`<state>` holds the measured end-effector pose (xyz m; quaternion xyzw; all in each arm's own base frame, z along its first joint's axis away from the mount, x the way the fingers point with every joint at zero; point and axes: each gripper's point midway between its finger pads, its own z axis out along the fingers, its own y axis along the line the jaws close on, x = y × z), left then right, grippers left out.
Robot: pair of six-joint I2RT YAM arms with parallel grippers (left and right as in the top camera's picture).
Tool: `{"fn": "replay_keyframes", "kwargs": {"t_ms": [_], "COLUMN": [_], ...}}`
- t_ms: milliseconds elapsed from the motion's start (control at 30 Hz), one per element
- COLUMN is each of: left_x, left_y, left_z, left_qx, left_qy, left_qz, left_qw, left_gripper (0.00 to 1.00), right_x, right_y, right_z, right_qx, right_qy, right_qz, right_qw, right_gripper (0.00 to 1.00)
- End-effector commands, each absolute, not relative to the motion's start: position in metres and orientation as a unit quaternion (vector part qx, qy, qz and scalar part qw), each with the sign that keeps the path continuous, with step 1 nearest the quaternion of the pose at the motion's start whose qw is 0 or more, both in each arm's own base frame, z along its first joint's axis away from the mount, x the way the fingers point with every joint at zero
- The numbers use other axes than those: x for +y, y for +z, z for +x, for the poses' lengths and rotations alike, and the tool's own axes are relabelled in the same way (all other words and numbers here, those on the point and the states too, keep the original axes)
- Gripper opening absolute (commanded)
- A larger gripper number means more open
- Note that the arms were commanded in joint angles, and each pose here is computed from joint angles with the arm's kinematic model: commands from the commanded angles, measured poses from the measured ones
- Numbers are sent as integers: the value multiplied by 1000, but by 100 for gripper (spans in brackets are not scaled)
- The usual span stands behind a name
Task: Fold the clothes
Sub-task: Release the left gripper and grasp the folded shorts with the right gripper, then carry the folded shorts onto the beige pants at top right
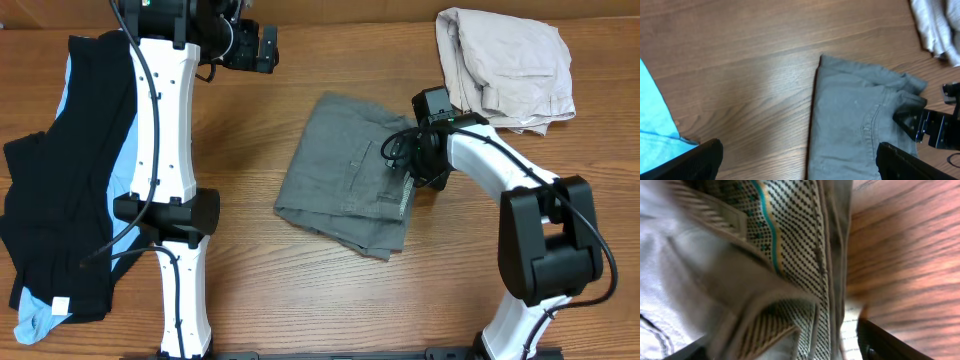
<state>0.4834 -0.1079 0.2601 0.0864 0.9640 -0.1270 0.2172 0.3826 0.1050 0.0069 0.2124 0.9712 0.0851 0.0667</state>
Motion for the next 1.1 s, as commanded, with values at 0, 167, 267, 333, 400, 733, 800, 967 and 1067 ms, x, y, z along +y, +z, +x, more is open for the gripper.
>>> {"fn": "replay_keyframes", "kwargs": {"t_ms": [0,167,267,333,400,733,800,967,1067], "left_x": [-101,-101,-101,-101,-100,-101,-101,-100,-101], "left_y": [253,238,230,225,223,222,222,223,223], "left_z": [482,480,478,477,476,479,479,481,482], "left_qx": [968,973,976,978,979,978,978,977,977], "left_qy": [-112,-111,-111,-110,-110,-110,-109,-109,-109], "left_qz": [90,87,86,86,85,85,85,86,86], "left_qw": [206,180,166,157,152,156,157,160,164], "left_gripper": [100,100,100,100,100,100,100,100,100], "right_x": [118,134,138,142,153,146,128,79,55], "right_y": [-8,-20,-19,-15,-3,147,180,251,285], "right_z": [377,377,381,386,391,451,463,484,494], "right_qx": [973,973,973,975,970,868,850,814,789], "right_qy": [94,121,131,152,206,471,493,509,519], "right_qz": [205,194,185,157,118,84,96,124,133], "right_qw": [47,34,40,47,45,131,162,250,301], "right_gripper": [77,47,4,4,4,4,4,4,4]}}
